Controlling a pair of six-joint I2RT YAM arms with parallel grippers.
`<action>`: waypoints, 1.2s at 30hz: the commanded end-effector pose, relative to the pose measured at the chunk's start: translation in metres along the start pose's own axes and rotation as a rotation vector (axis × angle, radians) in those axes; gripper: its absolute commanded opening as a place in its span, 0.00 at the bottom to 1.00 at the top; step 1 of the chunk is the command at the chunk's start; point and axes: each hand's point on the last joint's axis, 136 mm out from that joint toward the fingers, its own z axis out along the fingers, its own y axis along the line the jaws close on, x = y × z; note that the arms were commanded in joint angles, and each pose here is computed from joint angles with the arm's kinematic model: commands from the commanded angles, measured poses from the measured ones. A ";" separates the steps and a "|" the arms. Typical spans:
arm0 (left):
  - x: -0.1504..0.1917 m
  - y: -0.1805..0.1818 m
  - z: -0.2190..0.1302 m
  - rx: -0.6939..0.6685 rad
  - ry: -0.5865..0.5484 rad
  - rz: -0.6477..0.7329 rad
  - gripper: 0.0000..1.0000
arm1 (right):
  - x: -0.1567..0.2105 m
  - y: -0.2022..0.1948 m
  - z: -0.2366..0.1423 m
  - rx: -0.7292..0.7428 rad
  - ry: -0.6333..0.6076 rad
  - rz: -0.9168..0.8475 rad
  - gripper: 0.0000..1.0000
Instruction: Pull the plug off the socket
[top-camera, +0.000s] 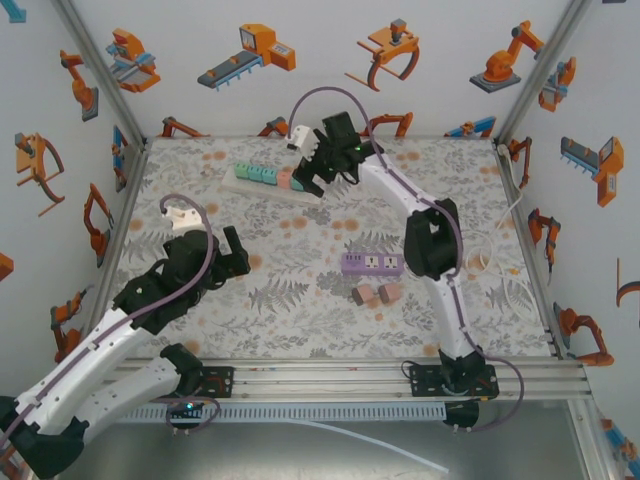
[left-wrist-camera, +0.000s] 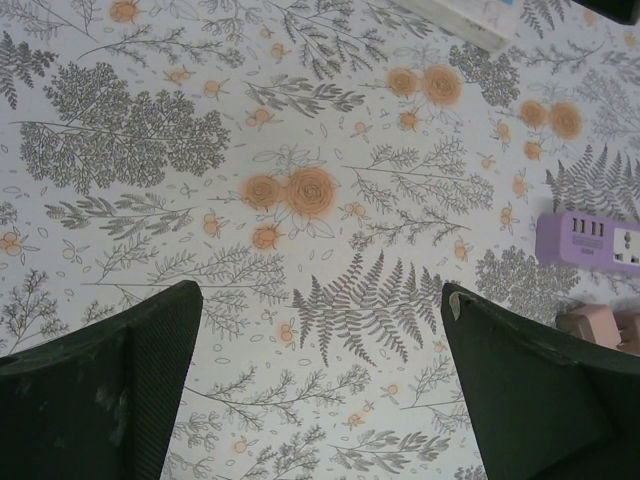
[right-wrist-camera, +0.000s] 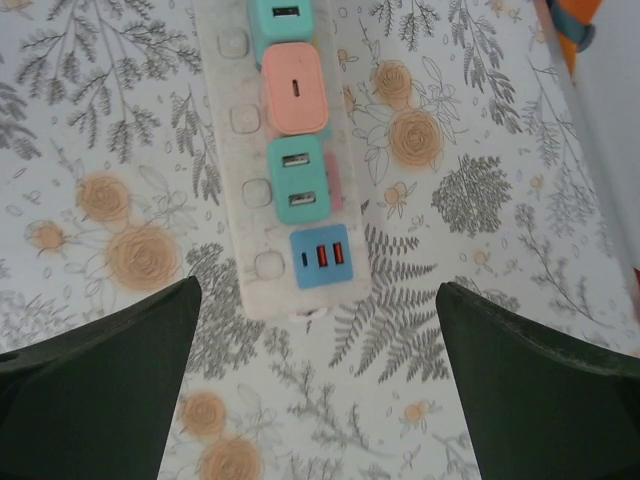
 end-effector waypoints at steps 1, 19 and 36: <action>0.000 -0.002 -0.001 0.016 0.023 -0.002 0.97 | 0.023 0.007 0.019 -0.105 0.058 0.041 0.92; 0.007 0.003 0.013 -0.003 0.041 0.007 0.97 | 0.093 0.025 0.076 -0.175 0.160 -0.045 0.89; -0.001 0.012 0.007 -0.001 0.063 -0.070 0.97 | 0.112 0.121 -0.006 -0.487 0.105 -0.314 0.46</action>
